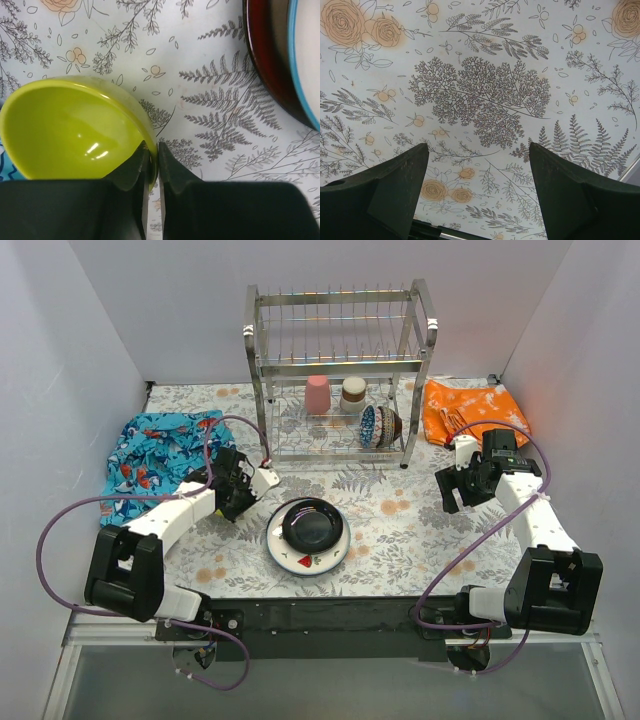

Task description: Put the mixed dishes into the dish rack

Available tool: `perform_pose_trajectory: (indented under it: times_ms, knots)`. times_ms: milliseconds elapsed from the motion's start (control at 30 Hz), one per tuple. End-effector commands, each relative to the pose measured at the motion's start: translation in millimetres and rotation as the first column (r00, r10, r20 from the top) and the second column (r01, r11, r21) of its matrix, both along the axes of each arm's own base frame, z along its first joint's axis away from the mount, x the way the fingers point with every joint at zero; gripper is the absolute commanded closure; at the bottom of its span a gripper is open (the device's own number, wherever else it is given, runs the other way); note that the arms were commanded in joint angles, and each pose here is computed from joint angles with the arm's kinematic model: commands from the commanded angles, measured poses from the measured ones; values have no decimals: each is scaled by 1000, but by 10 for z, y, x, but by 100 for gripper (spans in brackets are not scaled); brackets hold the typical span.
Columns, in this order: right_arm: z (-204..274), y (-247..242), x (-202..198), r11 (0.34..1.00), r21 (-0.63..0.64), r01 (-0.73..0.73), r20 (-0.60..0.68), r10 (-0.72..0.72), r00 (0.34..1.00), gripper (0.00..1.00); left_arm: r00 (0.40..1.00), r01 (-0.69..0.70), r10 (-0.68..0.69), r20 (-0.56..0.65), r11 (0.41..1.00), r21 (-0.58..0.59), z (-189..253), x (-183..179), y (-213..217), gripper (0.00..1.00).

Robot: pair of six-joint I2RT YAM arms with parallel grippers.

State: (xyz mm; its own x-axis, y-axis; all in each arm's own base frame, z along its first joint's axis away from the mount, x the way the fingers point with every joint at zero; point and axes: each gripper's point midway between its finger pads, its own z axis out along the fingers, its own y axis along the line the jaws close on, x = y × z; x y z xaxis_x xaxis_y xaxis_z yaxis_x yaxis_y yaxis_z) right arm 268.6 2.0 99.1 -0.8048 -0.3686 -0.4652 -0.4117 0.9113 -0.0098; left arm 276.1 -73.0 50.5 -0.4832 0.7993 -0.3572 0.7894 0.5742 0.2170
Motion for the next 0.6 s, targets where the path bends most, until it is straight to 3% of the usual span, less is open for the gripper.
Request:
perform_pose_trajectory:
  times_ms: [0,133,233,433,567]
  knots:
    - [130,-19,163,1000,-2,0,57,0,998,10,1000,-11,11,8,1000,-9,15,34,-24,99]
    - [142,-44,182,1000,-11,7,60,-6,998,10,999,-25,27,17,995,-97,286,93,-194,100]
    - [133,-60,158,1000,-19,15,53,-14,999,10,998,66,-59,37,970,-233,699,43,-547,100]
    - [131,-97,163,999,-38,21,46,-20,999,10,923,384,-347,164,855,-350,1104,-245,-1455,100]
    - [189,-133,211,998,-56,23,52,-20,998,11,875,483,-440,203,753,-447,1108,-208,-1987,100]
